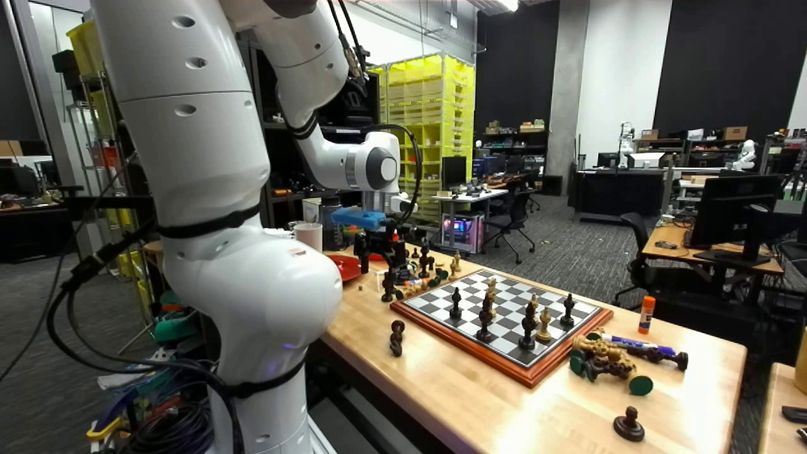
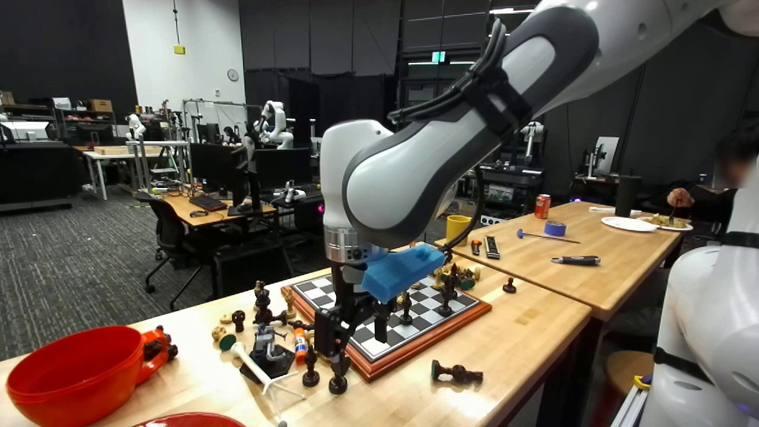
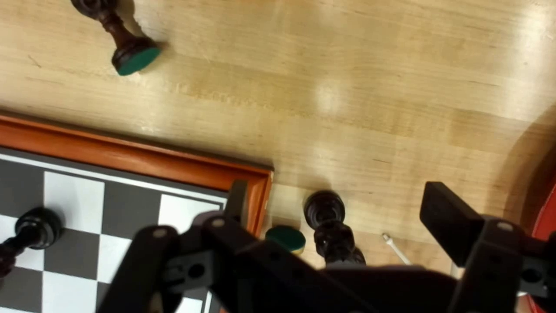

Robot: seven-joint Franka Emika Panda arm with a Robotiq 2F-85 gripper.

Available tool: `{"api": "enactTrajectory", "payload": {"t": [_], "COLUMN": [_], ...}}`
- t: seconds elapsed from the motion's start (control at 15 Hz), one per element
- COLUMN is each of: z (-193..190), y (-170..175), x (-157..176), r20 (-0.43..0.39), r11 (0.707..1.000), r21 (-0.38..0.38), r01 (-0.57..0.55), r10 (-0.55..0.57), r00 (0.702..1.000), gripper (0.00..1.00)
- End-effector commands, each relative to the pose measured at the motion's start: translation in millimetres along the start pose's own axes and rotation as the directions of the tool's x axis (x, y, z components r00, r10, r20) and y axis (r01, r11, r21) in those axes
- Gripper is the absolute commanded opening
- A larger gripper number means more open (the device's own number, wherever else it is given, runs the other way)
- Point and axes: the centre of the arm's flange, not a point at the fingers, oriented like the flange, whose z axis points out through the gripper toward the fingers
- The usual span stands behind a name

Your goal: Pick up two black pieces from the table and place them on the chess board

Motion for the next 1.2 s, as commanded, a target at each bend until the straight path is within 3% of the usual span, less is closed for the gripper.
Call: {"api": "enactTrajectory", "payload": {"t": [0.0, 0.8, 0.87, 1.0, 1.13], "z": [0.0, 8.4, 9.9, 11.3, 12.6], "y": [0.0, -8.7, -8.7, -8.9, -10.6], "x": [0.0, 16.0, 17.8, 20.5, 22.6], "r20": [0.0, -0.039, -0.042, -0.046, -0.052], "r11": [1.0, 0.998, 0.998, 0.998, 0.997], "r21": [0.0, -0.036, -0.038, -0.033, -0.028], "r01": [0.0, 0.041, 0.046, 0.062, 0.071], "r10": [0.0, -0.042, -0.048, -0.064, -0.072], "r00": [1.0, 0.998, 0.998, 0.997, 0.996], "gripper": [1.0, 1.0, 0.75, 0.68, 0.53]}}
